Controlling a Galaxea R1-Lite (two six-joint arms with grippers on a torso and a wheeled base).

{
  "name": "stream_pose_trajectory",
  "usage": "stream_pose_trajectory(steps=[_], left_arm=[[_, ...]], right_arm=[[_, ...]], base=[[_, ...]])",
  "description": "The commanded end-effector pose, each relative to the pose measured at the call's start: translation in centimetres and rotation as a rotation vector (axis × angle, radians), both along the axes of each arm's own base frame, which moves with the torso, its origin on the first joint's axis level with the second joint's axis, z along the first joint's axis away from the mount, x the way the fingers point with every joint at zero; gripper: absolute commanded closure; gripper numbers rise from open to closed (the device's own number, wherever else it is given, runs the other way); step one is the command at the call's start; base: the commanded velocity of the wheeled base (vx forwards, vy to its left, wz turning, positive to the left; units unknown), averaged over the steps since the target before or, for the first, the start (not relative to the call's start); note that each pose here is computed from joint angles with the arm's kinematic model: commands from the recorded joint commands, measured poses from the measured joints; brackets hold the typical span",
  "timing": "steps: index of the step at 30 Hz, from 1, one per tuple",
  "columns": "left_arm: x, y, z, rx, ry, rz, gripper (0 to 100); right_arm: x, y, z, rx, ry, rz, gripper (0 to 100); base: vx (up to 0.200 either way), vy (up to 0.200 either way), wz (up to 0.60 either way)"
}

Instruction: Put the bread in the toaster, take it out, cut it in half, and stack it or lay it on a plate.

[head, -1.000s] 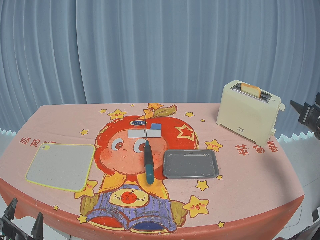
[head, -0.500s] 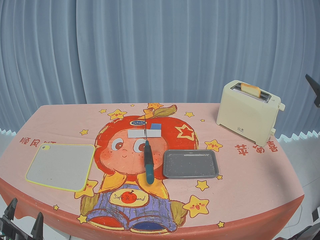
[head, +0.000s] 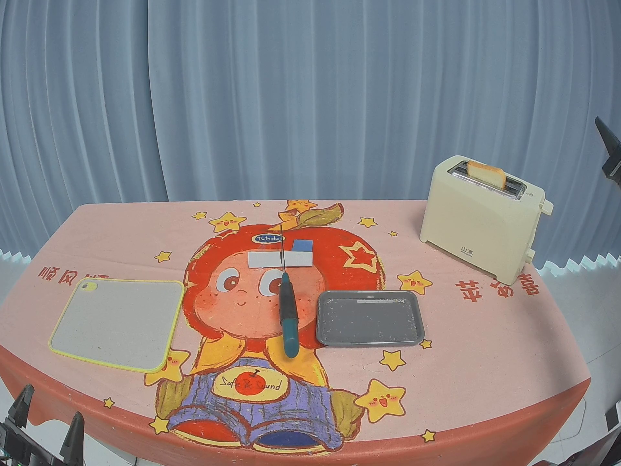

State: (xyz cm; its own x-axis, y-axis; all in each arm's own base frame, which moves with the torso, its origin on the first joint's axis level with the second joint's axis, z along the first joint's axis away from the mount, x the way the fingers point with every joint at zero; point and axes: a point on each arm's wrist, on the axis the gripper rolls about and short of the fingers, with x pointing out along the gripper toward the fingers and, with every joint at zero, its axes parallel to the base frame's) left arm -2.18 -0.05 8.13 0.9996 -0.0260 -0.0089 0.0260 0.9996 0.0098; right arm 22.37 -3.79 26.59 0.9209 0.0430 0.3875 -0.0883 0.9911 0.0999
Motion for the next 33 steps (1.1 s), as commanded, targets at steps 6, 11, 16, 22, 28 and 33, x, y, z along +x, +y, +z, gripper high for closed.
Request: stream_pose_trajectory(steps=[6,11,16,22,28,33], left_arm=[[0.1,0.0,-0.5,-0.001,0.019,0.0,0],[0.1,0.0,-0.5,-0.001,0.017,0.0,0],[0.1,0.0,-0.5,-0.001,0.017,0.0,0],[0.1,0.0,-0.5,-0.001,0.017,0.0,0],[0.1,0.0,-0.5,-0.001,0.017,0.0,0],[0.1,0.0,-0.5,-0.001,0.017,0.0,0]], right_arm=[[-0.2,-0.1,-1.4,0.032,0.149,-0.059,100],[-2.1,0.0,-1.1,0.048,0.258,-0.082,100],[-3.3,0.0,0.0,0.058,0.263,-0.092,100],[-3.5,-0.2,-0.3,0.056,0.265,-0.104,100],[-3.7,-0.4,-0.2,0.061,0.259,-0.108,100],[-3.8,-0.6,-1.3,0.049,0.295,-0.097,100]], base=[[0.0,0.0,0.0],[0.0,0.0,0.0],[0.0,0.0,0.0],[0.0,0.0,0.0],[0.0,0.0,0.0],[0.0,0.0,0.0]])
